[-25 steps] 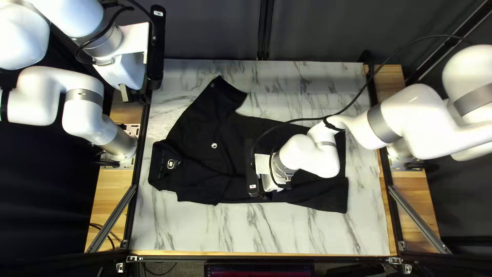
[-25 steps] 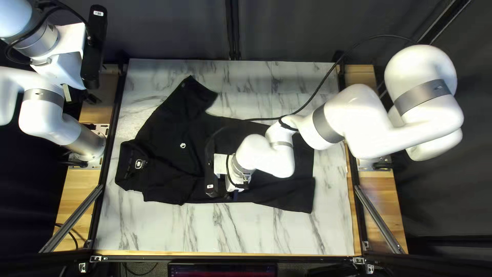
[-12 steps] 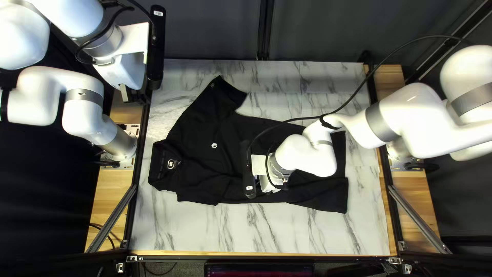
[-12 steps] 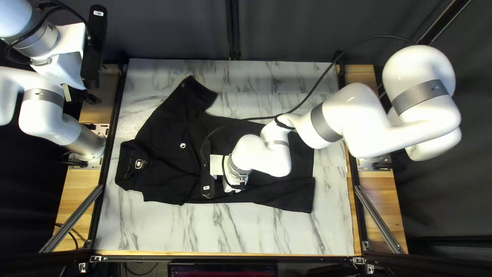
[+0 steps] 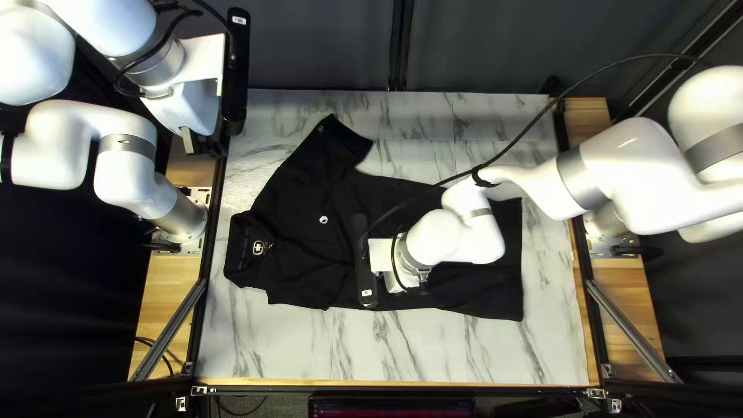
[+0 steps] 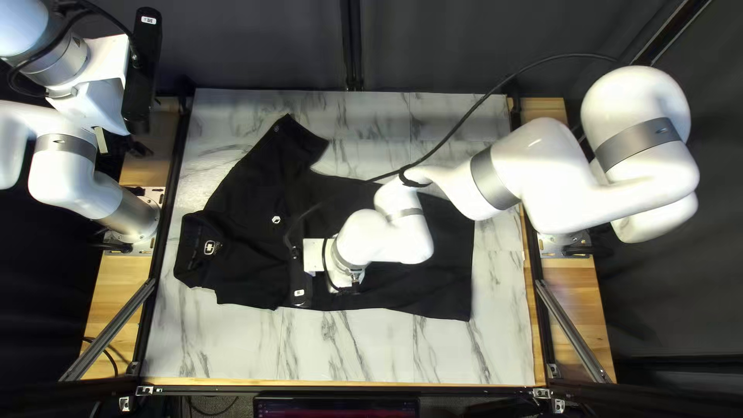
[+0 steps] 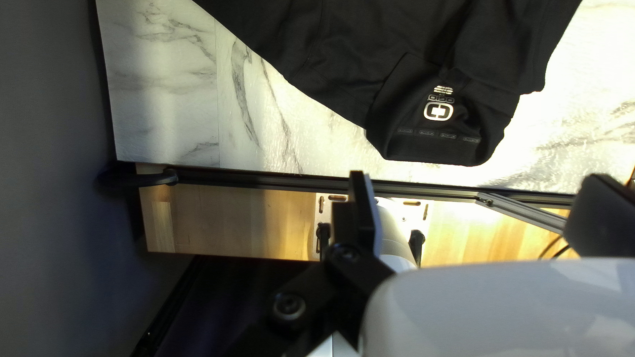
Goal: Fold t-shirt
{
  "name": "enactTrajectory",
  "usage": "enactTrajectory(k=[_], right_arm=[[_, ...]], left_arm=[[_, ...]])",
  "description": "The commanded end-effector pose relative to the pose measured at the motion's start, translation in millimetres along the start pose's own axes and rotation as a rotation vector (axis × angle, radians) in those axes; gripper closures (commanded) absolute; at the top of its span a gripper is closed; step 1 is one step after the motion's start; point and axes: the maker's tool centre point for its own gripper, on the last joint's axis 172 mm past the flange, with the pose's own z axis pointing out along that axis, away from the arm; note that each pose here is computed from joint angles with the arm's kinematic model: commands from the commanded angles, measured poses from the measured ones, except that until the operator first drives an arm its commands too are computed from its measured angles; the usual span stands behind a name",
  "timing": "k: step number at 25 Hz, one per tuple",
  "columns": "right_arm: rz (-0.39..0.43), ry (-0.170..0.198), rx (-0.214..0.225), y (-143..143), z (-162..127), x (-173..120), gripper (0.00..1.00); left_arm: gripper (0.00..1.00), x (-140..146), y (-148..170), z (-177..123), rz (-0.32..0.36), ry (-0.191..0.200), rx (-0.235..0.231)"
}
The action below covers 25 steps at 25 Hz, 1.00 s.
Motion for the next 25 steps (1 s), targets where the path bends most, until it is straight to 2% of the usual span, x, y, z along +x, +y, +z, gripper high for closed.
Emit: enactTrajectory(k=[1, 8, 14, 21, 25], right_arm=[[0.006, -0.017, -0.028, 14.3, -2.3, -12.6, 1.00], [0.050, -0.030, -0.072, 40.3, -22.4, -34.8, 1.00], [0.057, -0.021, -0.108, 49.2, -25.9, -15.8, 1.00], [0.043, -0.003, -0.112, 53.8, -8.2, 3.8, 1.00], [0.033, 0.011, -0.115, 47.4, -10.7, 11.9, 1.00]], left_arm=[[0.00, 0.0, 0.0, 0.0, 0.000, 0.000, 0.000], [0.00, 0.0, 0.0, 0.0, 0.000, 0.000, 0.000], [0.00, 0.0, 0.0, 0.0, 0.000, 0.000, 0.000], [0.00, 0.0, 0.0, 0.0, 0.000, 0.000, 0.000], [0.00, 0.0, 0.0, 0.0, 0.000, 0.000, 0.000]])
